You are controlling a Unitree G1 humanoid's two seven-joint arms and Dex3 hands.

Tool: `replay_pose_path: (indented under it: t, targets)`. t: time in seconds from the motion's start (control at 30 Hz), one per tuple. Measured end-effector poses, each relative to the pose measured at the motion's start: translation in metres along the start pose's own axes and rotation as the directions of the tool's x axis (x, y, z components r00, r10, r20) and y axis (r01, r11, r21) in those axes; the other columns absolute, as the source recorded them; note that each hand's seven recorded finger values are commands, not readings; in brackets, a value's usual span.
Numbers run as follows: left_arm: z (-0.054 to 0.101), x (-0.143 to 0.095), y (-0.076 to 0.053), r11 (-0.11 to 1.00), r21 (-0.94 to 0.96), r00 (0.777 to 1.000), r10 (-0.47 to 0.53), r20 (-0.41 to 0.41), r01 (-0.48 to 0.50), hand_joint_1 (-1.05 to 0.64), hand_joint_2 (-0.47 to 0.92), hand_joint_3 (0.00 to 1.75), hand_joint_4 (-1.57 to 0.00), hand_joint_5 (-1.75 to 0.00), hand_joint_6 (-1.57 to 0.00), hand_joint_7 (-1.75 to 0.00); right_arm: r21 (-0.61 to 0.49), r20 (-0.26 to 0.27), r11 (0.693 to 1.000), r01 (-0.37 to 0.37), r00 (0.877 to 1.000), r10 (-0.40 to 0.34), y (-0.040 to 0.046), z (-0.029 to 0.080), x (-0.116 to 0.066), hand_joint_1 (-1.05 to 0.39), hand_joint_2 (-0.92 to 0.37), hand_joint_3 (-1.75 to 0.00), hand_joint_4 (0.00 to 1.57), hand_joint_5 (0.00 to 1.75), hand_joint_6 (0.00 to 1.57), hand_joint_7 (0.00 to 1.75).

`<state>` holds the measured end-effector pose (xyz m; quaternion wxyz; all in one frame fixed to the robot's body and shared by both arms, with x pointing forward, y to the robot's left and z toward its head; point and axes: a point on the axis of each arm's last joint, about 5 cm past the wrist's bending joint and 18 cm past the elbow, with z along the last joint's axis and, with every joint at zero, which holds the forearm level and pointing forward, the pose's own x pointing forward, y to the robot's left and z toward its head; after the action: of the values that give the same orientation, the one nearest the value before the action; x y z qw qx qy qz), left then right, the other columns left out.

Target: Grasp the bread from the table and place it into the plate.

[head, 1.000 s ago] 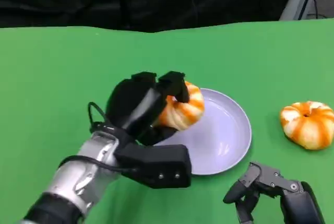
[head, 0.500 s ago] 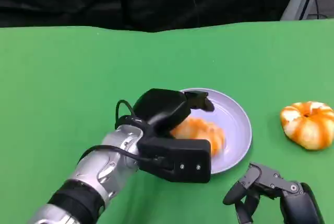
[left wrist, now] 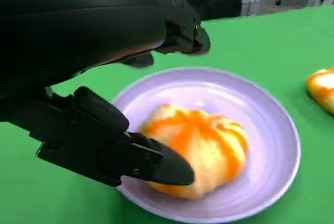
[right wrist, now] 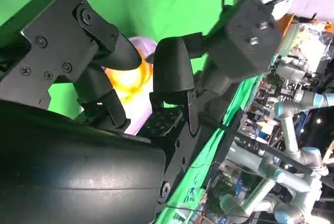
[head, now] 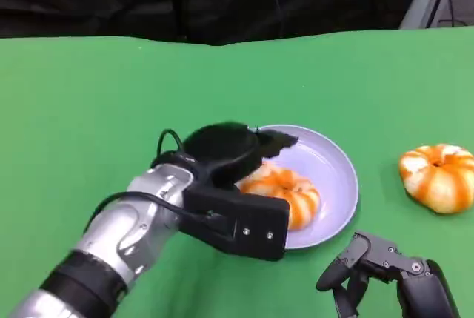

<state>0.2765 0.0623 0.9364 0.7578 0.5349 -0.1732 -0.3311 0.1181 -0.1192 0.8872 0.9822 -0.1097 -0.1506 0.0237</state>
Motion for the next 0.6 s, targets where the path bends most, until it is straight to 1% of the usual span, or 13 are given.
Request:
replay_pose_path:
  t: [0.1,0.17,0.27,0.3,0.33,0.37,0.4,0.47,0.5,0.53,0.6]
  targets:
    - [-0.002,-0.013,0.003,0.994,-0.096,0.999,0.049,0.018,-0.047,-0.63,0.92,0.27,-0.21,-0.35,-0.28,-0.11,-0.004,0.000,1.000,0.001,1.000,-0.001,-0.0001,0.000,0.000,-0.01,-0.30,-1.36,0.84,1.70,0.84,1.30]
    - [-0.004,-0.023,0.004,0.979,-0.179,0.994,0.104,0.029,-0.097,-0.60,0.92,0.27,-0.24,-0.39,-0.32,-0.11,0.002,-0.003,1.000,0.004,1.000,-0.004,-0.0002,0.001,0.000,0.00,-0.30,-1.37,0.84,1.71,0.84,1.30]
    - [-0.009,-0.039,0.007,0.947,-0.280,0.985,0.174,0.022,-0.161,-0.55,0.92,0.30,-0.30,-0.48,-0.39,-0.12,0.007,-0.001,1.000,0.005,1.000,-0.005,-0.0002,0.001,0.001,-0.01,-0.30,-1.37,0.84,1.71,0.84,1.31]
    - [-0.011,-0.044,0.006,0.934,-0.312,0.982,0.190,0.016,-0.176,-0.52,0.92,0.29,-0.33,-0.56,-0.44,-0.13,0.005,0.000,1.000,0.006,1.000,-0.006,-0.0003,0.001,0.001,-0.01,-0.30,-1.38,0.84,1.70,0.84,1.31]
    - [-0.013,-0.050,0.006,0.915,-0.354,0.978,0.207,0.007,-0.191,-0.49,0.92,0.28,-0.33,-0.68,-0.49,-0.12,0.006,0.001,1.000,0.005,1.000,-0.005,0.0000,0.001,0.002,-0.01,-0.30,-1.38,0.83,1.70,0.84,1.32]
    - [-0.015,-0.060,0.005,0.884,-0.413,0.971,0.240,-0.004,-0.220,-0.48,0.92,0.28,-0.33,-0.73,-0.51,-0.12,0.007,0.002,1.000,0.004,1.000,-0.004,0.0001,0.001,0.002,-0.01,-0.30,-1.39,0.83,1.70,0.83,1.32]
    - [-0.017,-0.068,0.003,0.849,-0.469,0.964,0.267,-0.016,-0.243,-0.47,0.92,0.28,-0.33,-0.76,-0.52,-0.12,0.011,0.000,1.000,0.006,1.000,-0.006,0.0001,0.001,0.002,-0.01,-0.29,-1.39,0.83,1.70,0.83,1.32]
    - [-0.021,-0.084,0.001,0.788,-0.549,0.951,0.307,-0.043,-0.279,-0.40,0.92,0.27,-0.41,-0.85,-0.60,-0.15,0.016,-0.004,1.000,0.007,1.000,-0.007,0.0001,0.001,0.002,-0.02,-0.29,-1.38,0.83,1.70,0.83,1.33]
    - [-0.023,-0.092,0.000,0.767,-0.569,0.945,0.321,-0.061,-0.297,-0.39,0.92,0.27,-0.42,-0.87,-0.61,-0.16,0.016,-0.003,1.000,0.005,1.000,-0.005,0.0003,0.001,0.002,-0.02,-0.30,-1.38,0.82,1.71,0.83,1.33]
    - [-0.024,-0.099,-0.002,0.750,-0.584,0.941,0.329,-0.076,-0.310,-0.31,0.92,0.25,-0.46,-0.92,-0.66,-0.18,0.016,-0.003,1.000,0.005,1.000,-0.005,0.0003,0.001,0.002,-0.02,-0.30,-1.38,0.82,1.70,0.83,1.33]
    - [-0.027,-0.112,-0.007,0.721,-0.606,0.932,0.346,-0.106,-0.337,-0.27,0.92,0.24,-0.48,-0.94,-0.68,-0.19,0.015,-0.002,1.000,0.005,1.000,-0.005,0.0002,0.001,0.002,-0.02,-0.30,-1.37,0.81,1.70,0.82,1.33]
